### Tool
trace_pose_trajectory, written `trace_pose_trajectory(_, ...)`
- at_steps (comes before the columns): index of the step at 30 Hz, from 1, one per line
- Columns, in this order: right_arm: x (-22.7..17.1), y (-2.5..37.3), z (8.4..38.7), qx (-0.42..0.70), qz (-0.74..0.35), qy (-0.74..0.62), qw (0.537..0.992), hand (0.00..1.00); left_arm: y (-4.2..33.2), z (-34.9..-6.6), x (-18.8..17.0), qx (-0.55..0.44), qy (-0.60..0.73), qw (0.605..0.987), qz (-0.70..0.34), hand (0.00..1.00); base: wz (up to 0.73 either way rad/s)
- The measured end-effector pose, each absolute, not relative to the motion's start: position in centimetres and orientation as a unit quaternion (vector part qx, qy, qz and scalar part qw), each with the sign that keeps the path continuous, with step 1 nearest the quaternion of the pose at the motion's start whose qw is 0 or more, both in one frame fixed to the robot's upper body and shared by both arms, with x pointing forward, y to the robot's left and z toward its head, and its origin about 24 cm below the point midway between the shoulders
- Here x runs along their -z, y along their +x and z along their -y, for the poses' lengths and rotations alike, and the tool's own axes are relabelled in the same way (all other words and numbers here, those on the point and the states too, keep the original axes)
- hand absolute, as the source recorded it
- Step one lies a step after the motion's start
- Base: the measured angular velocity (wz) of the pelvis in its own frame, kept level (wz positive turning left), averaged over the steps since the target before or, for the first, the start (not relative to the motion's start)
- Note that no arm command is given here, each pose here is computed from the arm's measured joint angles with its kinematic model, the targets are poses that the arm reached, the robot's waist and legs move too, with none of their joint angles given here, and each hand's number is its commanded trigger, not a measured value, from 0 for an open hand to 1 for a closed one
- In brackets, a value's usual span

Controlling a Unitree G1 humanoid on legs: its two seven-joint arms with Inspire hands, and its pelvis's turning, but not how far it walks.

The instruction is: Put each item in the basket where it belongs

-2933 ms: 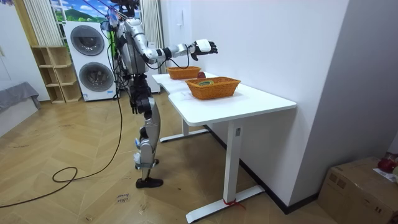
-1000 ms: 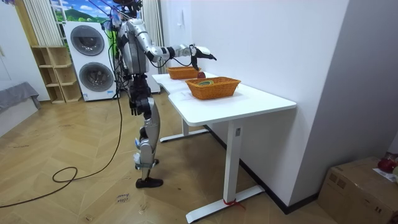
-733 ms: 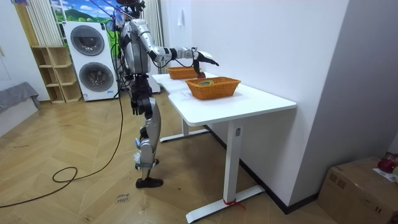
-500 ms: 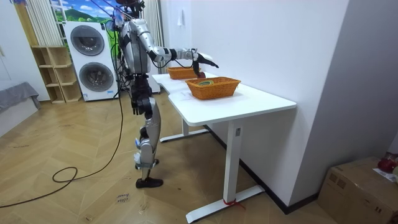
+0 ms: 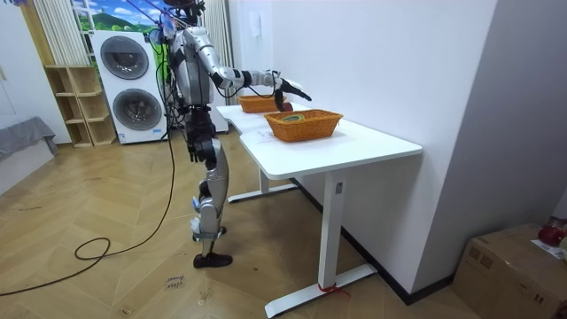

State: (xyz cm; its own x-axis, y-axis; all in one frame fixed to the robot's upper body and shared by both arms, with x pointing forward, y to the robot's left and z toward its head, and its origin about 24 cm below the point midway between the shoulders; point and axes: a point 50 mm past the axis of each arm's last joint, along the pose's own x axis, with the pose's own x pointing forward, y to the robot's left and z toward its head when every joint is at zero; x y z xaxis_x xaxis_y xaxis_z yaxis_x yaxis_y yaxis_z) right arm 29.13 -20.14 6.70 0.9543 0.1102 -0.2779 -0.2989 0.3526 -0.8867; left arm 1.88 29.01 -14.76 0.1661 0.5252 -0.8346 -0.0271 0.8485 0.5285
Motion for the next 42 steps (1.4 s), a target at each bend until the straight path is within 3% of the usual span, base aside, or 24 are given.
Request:
trace_pose_trajectory(22, -4.1, 28.9, 21.9, -0.131, -0.172, -0.606, 0.766, 0.00, 0.9, -28.6, 14.9, -0.185, 0.195, 0.728, -0.630, 0.00, 0.02)
trace_pose_trajectory(42, -2.2, 28.5, 21.5, -0.150, -0.202, -0.599, 0.760, 0.00, 1.4, -28.6, 15.1, -0.183, 0.195, 0.726, -0.634, 0.00, 0.01)
